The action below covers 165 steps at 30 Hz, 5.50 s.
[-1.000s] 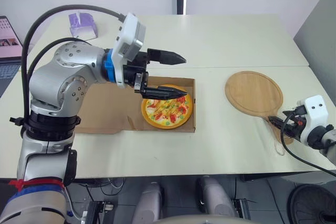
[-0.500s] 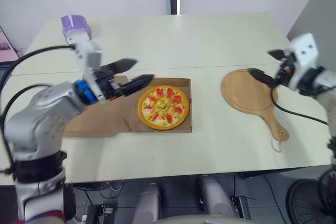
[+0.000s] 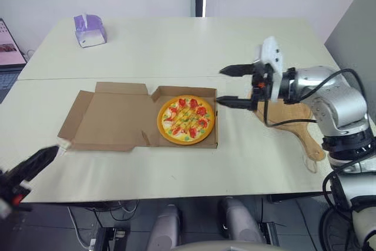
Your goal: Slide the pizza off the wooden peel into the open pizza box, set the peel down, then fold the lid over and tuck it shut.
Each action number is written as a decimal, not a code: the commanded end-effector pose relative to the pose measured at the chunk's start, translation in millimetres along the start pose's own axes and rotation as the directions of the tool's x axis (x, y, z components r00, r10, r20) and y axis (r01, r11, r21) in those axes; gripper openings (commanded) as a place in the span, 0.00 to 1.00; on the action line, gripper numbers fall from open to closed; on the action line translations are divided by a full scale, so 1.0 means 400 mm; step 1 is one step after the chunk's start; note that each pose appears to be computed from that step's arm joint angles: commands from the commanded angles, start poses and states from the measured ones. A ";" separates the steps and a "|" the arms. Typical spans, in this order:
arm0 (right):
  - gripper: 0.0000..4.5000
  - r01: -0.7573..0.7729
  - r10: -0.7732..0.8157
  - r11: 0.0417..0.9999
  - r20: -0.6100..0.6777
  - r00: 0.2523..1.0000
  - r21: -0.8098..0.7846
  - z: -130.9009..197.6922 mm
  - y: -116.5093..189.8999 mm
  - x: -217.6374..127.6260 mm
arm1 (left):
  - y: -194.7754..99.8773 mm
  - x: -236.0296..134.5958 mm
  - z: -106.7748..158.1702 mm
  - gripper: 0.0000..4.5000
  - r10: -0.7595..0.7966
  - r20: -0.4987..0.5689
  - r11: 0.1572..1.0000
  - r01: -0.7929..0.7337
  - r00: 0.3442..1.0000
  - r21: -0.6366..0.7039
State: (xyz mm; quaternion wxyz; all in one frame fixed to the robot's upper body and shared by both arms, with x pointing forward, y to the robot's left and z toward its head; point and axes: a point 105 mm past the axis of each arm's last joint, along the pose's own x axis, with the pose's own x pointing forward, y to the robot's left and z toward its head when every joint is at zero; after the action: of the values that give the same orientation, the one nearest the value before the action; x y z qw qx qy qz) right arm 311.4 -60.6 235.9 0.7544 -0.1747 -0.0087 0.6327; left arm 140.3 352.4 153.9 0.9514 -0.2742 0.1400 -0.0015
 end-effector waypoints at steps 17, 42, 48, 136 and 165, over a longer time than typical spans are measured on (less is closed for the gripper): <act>0.99 -0.180 0.180 0.977 -0.003 0.984 -0.117 0.086 0.117 0.012 | 0.042 0.043 -0.061 1.00 0.023 0.116 0.967 0.008 0.993 -0.256; 0.99 -0.148 0.147 0.979 -0.020 0.989 -0.143 0.097 0.108 0.006 | 0.069 0.244 -0.099 1.00 0.041 0.072 0.885 -0.003 0.997 -0.465; 0.99 -0.143 0.142 0.979 -0.023 0.990 -0.145 0.097 0.109 0.004 | 0.065 0.271 -0.107 1.00 0.019 0.038 0.888 0.000 0.999 -0.460; 1.00 0.362 -0.384 0.920 -0.169 0.908 -0.149 -0.125 -0.191 -0.153 | -0.432 0.514 0.120 0.00 -0.224 0.411 0.772 -0.097 0.884 0.628; 0.01 0.199 -0.251 0.964 -0.355 0.900 -0.177 -0.331 -0.148 -0.112 | -0.494 0.573 0.124 0.00 -0.348 0.359 0.741 0.020 0.866 0.671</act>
State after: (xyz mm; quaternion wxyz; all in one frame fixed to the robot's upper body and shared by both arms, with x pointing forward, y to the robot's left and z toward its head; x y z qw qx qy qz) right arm 393.6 -149.5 126.5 0.7979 -0.3458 0.0907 0.4853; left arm 389.2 198.8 217.6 0.9917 0.0560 -0.0914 -0.0711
